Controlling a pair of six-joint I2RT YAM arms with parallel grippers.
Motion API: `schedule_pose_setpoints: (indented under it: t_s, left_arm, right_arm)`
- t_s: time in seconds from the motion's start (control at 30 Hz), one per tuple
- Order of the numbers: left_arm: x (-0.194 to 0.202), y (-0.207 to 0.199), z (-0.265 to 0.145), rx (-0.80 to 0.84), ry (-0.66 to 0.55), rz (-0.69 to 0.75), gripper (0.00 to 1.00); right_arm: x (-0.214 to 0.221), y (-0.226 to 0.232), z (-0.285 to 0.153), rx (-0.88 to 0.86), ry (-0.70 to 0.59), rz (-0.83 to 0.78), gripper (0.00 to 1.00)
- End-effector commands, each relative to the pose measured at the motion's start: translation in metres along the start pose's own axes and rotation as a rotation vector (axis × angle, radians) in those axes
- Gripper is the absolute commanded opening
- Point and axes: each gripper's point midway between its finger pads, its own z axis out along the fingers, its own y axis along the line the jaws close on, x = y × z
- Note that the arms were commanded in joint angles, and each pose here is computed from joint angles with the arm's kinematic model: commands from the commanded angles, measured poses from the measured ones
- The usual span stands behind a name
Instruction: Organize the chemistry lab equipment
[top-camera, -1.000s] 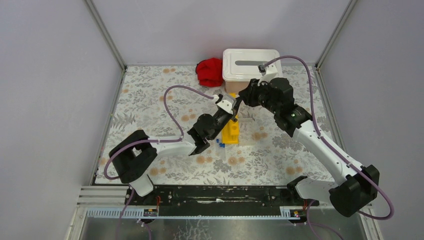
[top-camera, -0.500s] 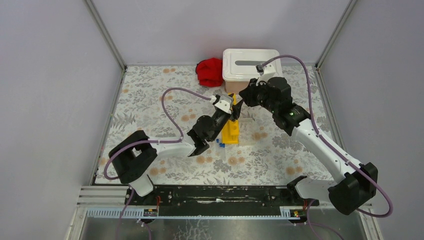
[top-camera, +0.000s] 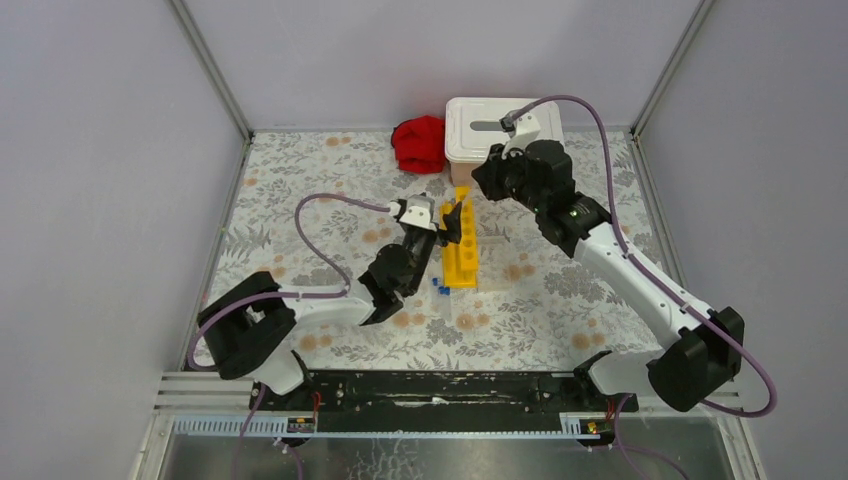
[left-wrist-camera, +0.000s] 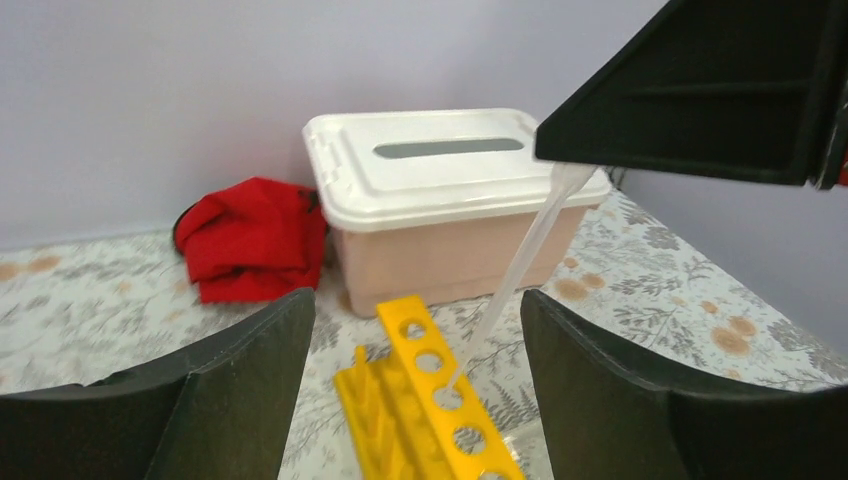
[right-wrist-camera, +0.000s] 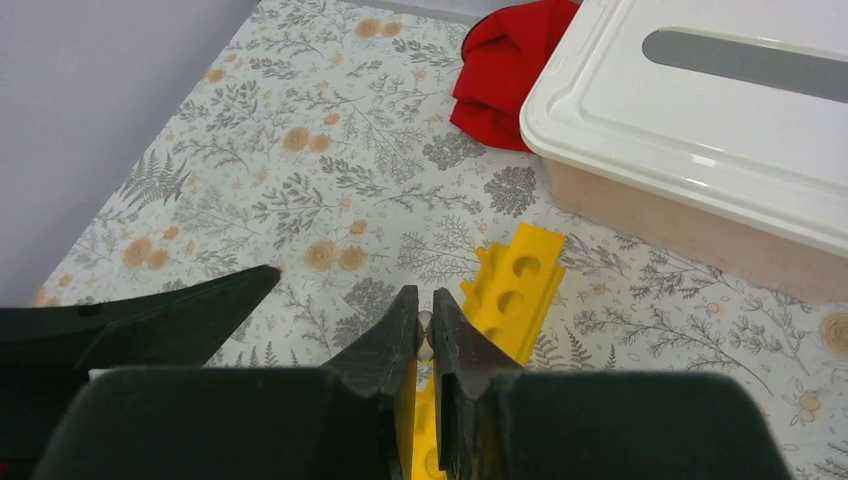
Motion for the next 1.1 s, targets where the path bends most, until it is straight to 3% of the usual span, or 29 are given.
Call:
schedule_pose_setpoints:
  t_s: [0.0, 0.5, 1.07]
  left_arm:
    - [-0.018, 0.031, -0.022, -0.161, -0.054, -0.123, 0.83]
    - [0.021, 0.05, -0.077, -0.222, 0.106, -0.162, 0.87]
    - [0.043, 0.056, -0.09, -0.238, 0.163, -0.173, 0.87]
  right_arm:
    - [-0.027, 0.006, 0.007, 0.013, -0.069, -0.077, 0.1]
    - [-0.008, -0.026, 0.044, 0.172, -0.081, -0.205, 0.09]
    - [0.015, -0.033, 0.065, 0.187, -0.045, -0.208, 0.08]
